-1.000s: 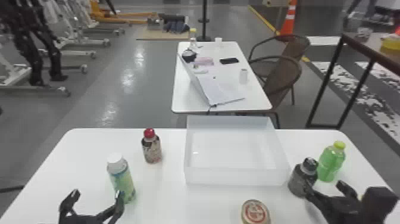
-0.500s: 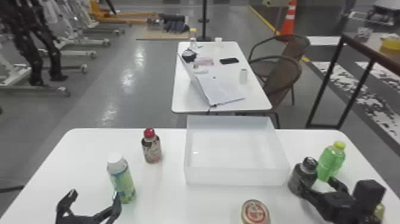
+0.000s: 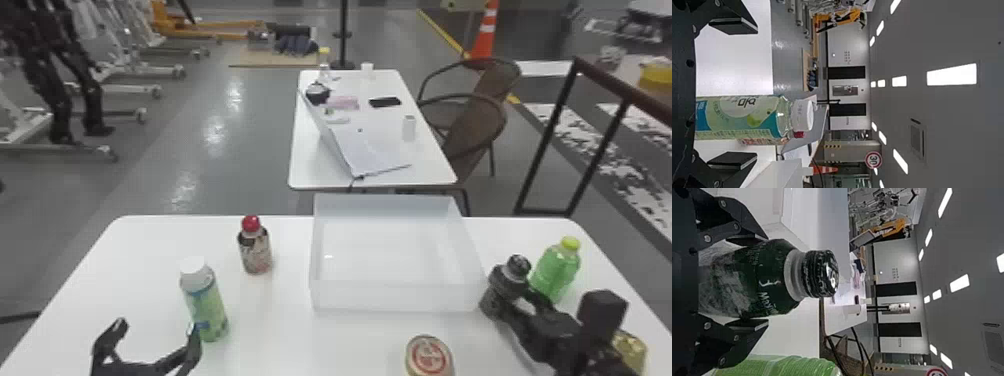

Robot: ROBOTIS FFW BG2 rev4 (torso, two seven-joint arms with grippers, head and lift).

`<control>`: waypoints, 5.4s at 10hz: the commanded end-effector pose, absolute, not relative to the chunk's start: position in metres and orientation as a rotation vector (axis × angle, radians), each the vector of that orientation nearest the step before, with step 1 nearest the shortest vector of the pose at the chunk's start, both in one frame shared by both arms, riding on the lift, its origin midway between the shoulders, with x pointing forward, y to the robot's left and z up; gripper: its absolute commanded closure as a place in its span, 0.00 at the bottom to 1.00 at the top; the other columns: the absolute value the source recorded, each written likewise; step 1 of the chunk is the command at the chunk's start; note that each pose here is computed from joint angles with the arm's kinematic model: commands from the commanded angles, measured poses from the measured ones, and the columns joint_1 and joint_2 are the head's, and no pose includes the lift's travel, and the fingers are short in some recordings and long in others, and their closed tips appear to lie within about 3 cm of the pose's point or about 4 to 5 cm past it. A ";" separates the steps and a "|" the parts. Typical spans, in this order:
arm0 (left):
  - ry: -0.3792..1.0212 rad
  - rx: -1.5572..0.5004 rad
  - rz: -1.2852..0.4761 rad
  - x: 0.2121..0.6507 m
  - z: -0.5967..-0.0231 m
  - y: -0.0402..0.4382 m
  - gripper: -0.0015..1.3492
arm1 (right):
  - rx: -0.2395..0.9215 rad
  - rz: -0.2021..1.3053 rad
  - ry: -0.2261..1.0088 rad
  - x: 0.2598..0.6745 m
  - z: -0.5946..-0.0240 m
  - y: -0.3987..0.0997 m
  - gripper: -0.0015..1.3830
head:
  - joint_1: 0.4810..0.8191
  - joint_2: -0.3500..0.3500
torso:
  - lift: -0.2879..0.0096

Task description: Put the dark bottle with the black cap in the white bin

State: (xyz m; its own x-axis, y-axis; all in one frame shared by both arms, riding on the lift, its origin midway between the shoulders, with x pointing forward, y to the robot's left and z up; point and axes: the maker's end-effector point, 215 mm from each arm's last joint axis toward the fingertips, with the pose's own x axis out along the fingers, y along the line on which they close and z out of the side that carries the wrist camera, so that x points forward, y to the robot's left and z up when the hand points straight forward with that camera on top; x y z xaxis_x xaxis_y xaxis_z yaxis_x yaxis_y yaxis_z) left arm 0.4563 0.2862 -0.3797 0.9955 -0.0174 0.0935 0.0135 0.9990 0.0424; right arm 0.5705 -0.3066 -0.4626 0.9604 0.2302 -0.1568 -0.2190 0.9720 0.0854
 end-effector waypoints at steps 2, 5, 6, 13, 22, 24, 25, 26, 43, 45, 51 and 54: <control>-0.096 0.040 -0.014 0.456 -0.379 0.286 0.12 | 0.081 0.233 0.166 0.564 -0.464 -0.302 0.58 | 0.20 0.50 | 0.63; -0.093 0.039 -0.014 0.456 -0.381 0.286 0.12 | 0.085 0.197 0.106 0.549 -0.441 -0.300 0.58 | 0.20 0.50 | 0.63; -0.093 0.038 -0.016 0.456 -0.381 0.285 0.12 | 0.084 0.180 0.071 0.544 -0.426 -0.301 0.58 | 0.20 0.50 | 0.63; -0.094 0.038 -0.017 0.458 -0.381 0.284 0.12 | 0.058 0.149 -0.107 0.552 -0.323 -0.294 0.58 | 0.20 0.50 | 0.63; -0.086 0.031 -0.023 0.459 -0.385 0.280 0.12 | 0.139 0.248 -0.069 0.633 -0.364 -0.243 0.58 | 0.20 0.50 | 0.63; -0.083 0.027 -0.023 0.459 -0.387 0.280 0.12 | 0.177 0.273 -0.057 0.641 -0.370 -0.222 0.58 | 0.20 0.50 | 0.63; -0.082 0.026 -0.024 0.460 -0.387 0.279 0.12 | 0.187 0.280 -0.054 0.642 -0.372 -0.213 0.58 | 0.20 0.50 | 0.63; -0.080 0.026 -0.024 0.460 -0.388 0.279 0.12 | 0.185 0.286 -0.056 0.643 -0.370 -0.208 0.58 | 0.20 0.50 | 0.63; -0.103 0.029 -0.026 0.459 -0.381 0.277 0.12 | 0.115 0.068 0.086 0.445 -0.390 -0.266 0.21 | 0.20 0.50 | 0.63; -0.114 0.035 -0.031 0.462 -0.376 0.275 0.12 | 0.081 0.111 0.121 0.437 -0.408 -0.261 0.21 | 0.20 0.50 | 0.63; -0.111 0.033 -0.042 0.464 -0.377 0.268 0.12 | 0.025 0.110 0.093 0.438 -0.401 -0.252 0.21 | 0.20 0.50 | 0.63; -0.113 0.031 -0.047 0.465 -0.376 0.265 0.12 | 0.019 0.103 0.091 0.438 -0.401 -0.252 0.21 | 0.20 0.50 | 0.63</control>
